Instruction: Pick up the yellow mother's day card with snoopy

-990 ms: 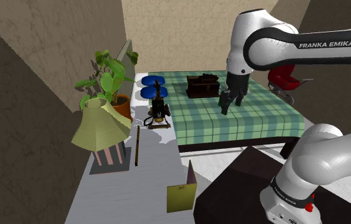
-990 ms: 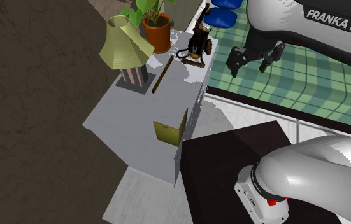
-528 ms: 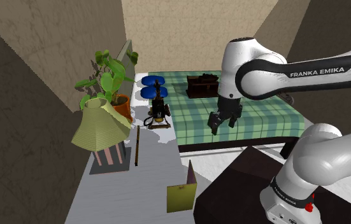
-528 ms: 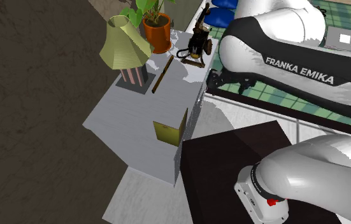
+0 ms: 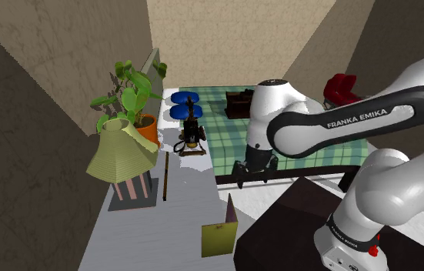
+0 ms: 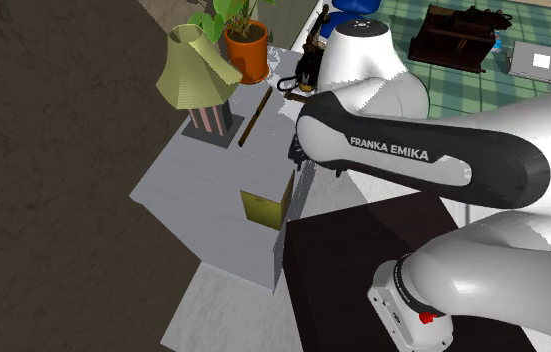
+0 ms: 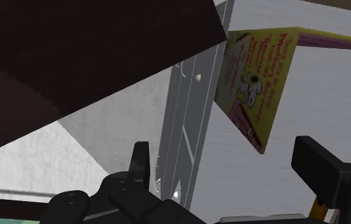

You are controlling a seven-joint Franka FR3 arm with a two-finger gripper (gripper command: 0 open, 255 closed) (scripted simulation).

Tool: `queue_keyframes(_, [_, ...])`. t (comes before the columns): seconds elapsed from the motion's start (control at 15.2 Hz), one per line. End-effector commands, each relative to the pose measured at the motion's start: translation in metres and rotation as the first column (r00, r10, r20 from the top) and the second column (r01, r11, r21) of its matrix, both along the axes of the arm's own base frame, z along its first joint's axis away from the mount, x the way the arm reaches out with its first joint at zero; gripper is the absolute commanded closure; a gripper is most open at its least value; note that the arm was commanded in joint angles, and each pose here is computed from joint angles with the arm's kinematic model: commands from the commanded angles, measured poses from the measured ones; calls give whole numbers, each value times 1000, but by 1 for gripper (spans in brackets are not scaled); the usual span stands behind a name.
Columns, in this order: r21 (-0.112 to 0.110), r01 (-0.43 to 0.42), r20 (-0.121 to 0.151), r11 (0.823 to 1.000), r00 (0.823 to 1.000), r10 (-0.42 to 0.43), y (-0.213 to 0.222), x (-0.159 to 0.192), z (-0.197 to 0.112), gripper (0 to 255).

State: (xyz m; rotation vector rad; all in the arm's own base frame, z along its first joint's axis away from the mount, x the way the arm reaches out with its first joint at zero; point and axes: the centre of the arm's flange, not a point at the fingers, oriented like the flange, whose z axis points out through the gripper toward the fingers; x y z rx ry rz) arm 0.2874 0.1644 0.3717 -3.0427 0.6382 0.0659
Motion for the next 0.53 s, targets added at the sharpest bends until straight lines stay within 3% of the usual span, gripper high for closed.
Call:
queue_keyframes(0.0, [13,52,1,999,999,-52,17,-2,-17,0])
queue_keyframes(0.33, [44,170,-4,985,986,-170,62,5,-60,0])
queue_keyframes(0.46, [46,180,-4,983,984,-180,66,6,-70,0])
